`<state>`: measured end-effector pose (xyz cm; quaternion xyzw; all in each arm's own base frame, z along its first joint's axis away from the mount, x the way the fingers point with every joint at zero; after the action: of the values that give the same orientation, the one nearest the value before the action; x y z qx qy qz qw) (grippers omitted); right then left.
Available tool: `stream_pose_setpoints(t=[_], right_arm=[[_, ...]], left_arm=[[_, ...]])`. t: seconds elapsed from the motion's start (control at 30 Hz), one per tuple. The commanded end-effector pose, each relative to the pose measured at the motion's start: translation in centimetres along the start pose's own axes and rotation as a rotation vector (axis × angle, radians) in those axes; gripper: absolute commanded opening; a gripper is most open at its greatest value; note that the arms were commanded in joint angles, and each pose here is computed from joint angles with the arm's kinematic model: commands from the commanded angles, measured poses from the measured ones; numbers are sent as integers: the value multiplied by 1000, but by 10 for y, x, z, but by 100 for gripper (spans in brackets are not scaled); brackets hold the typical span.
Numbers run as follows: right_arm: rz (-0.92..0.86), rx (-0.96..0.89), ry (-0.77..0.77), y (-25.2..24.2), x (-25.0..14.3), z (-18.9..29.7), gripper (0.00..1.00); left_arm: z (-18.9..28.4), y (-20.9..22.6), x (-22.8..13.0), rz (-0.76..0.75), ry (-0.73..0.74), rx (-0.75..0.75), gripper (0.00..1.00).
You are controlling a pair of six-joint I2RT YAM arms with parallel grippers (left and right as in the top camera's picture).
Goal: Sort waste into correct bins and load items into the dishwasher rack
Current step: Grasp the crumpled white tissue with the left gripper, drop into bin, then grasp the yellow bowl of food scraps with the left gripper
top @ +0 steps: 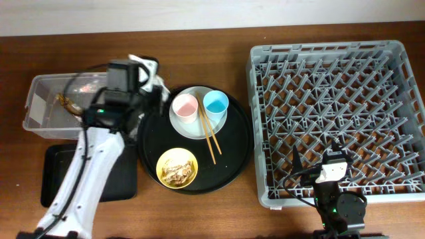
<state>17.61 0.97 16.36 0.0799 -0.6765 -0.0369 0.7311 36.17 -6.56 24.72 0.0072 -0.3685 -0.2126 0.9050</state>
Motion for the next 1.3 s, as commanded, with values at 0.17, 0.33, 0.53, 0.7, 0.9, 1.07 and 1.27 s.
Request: stream_pose_setpoints(t=[0.17, 0.33, 0.53, 0.7, 0.9, 1.07, 1.27], right_arm=[[-8, 2, 3, 0, -2, 0, 98], [-8, 2, 3, 0, -2, 0, 98], [-8, 2, 3, 0, -2, 0, 98], [-8, 2, 3, 0, -2, 0, 98], [-8, 2, 3, 0, -2, 0, 98], [-8, 2, 3, 0, -2, 0, 98], [-8, 2, 3, 0, -2, 0, 98]], left_arm=[[-55, 97, -53, 176, 172, 222, 4], [-15, 103, -19, 176, 15, 225, 95], [68, -26, -33, 192, 125, -380, 99], [54, -84, -84, 175, 432, -358, 58], [49, -131, -95, 124, 455, -127, 7], [35, -163, -104, 50, 495, -131, 22], [-18, -182, -132, 6, 642, -96, 23]])
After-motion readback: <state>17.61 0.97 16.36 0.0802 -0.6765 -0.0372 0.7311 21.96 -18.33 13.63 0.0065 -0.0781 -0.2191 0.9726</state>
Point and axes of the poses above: each gripper's point midway between its finger pads, its own z axis back along the fingers, its own y axis along the line the jaws close on, x = y × z, the point moved 7 cm from there along z, back along the fingers, and after that the axes turned 14 degrees about -z, right-handed, at the moved point
